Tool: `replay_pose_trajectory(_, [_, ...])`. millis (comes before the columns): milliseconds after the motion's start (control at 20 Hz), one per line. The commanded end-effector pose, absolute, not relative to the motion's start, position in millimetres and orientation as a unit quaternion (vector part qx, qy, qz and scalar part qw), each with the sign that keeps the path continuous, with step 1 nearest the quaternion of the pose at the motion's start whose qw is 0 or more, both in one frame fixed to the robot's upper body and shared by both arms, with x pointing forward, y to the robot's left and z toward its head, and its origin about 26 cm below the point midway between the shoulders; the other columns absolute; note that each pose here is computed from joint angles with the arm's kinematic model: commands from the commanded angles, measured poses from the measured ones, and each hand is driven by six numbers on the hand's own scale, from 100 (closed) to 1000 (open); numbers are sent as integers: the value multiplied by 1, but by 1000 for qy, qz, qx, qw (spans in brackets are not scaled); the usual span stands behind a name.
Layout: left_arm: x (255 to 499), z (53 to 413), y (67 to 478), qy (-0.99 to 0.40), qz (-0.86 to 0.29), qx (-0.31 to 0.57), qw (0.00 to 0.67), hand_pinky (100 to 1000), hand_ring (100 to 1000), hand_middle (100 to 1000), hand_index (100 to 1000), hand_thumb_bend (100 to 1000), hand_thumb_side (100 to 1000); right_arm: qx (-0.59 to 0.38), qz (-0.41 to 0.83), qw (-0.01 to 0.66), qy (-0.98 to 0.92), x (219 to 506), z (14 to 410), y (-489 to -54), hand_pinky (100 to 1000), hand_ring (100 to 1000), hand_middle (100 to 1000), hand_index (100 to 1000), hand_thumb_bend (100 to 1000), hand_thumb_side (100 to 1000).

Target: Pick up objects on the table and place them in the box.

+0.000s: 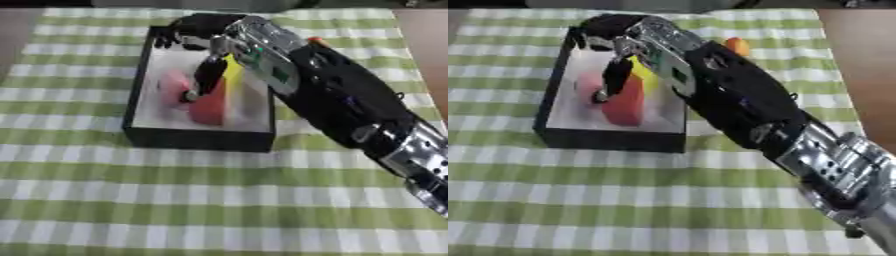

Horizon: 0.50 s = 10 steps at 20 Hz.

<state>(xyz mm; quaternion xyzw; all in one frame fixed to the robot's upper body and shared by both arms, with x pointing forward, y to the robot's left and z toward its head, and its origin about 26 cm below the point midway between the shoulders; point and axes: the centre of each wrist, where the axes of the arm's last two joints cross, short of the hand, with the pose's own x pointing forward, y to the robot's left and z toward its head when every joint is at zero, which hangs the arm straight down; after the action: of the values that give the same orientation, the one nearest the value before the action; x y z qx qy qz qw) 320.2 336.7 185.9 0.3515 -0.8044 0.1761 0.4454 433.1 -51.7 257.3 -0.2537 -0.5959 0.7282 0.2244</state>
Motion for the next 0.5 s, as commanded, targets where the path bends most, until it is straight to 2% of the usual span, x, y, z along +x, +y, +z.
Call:
replay_pose_trajectory(50, [318, 196, 344, -808, 171, 366, 429, 724, 710, 769, 845, 586, 414, -269, 709, 211, -617, 429, 293, -63, 921, 871, 841, 934, 559, 492])
replay_pose_trajectory(250, [317, 194, 346, -805, 174, 370, 429, 724, 711, 769, 845, 590, 413, -264, 695, 227, -629, 429, 319, -78, 922, 882, 879, 948, 524, 409])
replay_pose_trajectory(500, [316, 194, 348, -803, 176, 374, 429, 724, 711, 769, 846, 590, 412, -244, 695, 261, -624, 438, 339, -104, 930, 894, 893, 959, 516, 363])
